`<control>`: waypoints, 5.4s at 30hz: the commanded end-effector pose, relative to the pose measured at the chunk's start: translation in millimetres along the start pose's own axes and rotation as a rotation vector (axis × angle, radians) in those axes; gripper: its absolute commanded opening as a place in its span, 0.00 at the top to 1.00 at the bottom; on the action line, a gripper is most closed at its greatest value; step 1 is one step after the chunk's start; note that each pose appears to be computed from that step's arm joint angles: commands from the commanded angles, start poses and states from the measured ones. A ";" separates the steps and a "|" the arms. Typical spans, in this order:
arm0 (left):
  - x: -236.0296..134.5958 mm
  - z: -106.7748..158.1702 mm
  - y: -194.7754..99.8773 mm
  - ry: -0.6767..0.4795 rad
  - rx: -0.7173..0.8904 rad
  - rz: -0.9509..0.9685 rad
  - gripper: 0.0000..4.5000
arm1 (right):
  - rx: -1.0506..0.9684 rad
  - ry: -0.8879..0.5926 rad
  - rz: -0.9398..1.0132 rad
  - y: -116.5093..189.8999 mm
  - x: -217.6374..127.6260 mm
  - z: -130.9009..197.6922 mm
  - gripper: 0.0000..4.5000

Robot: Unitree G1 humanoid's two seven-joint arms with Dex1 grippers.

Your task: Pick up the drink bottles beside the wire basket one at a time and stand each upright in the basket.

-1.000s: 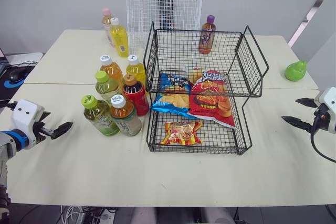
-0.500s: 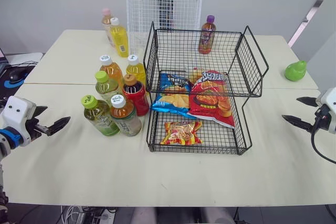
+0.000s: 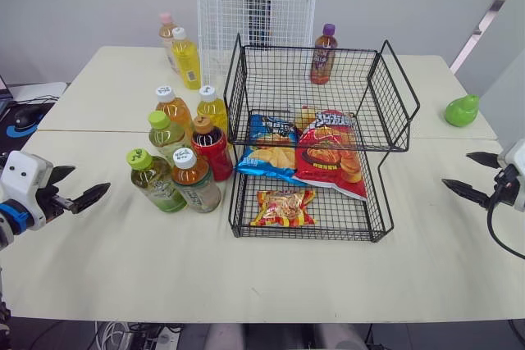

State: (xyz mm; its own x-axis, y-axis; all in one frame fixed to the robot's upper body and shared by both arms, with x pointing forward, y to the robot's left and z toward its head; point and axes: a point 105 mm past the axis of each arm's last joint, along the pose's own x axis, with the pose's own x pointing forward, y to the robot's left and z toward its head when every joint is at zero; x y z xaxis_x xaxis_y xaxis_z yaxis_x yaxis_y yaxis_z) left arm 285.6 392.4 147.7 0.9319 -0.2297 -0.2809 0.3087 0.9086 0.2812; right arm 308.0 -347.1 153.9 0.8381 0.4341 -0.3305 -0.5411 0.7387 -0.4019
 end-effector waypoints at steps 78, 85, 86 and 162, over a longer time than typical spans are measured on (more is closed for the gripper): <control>7.6 106.8 -133.0 -0.327 -0.155 0.221 0.63 | -0.235 -0.671 0.857 147.3 14.0 250.3 0.00; -5.7 114.4 -128.5 -0.366 -0.126 0.210 0.69 | -0.239 -0.674 0.854 147.2 14.6 249.2 0.00; -10.2 119.5 -126.6 -0.383 -0.107 0.184 0.69 | -0.238 -0.676 0.855 147.4 13.9 249.4 0.00; 122.1 417.0 -304.6 -0.718 0.106 -0.844 0.28 | -0.036 -0.544 -0.030 107.7 -44.5 210.2 0.00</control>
State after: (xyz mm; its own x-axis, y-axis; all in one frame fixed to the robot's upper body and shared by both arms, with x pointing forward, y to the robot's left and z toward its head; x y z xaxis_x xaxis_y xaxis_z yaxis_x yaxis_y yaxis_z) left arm 397.2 -58.4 381.9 0.3383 -0.9337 0.1173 0.8918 0.3579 0.2767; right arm 230.2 -178.9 295.0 0.7685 0.6267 0.1289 -0.5372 0.7414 -0.4021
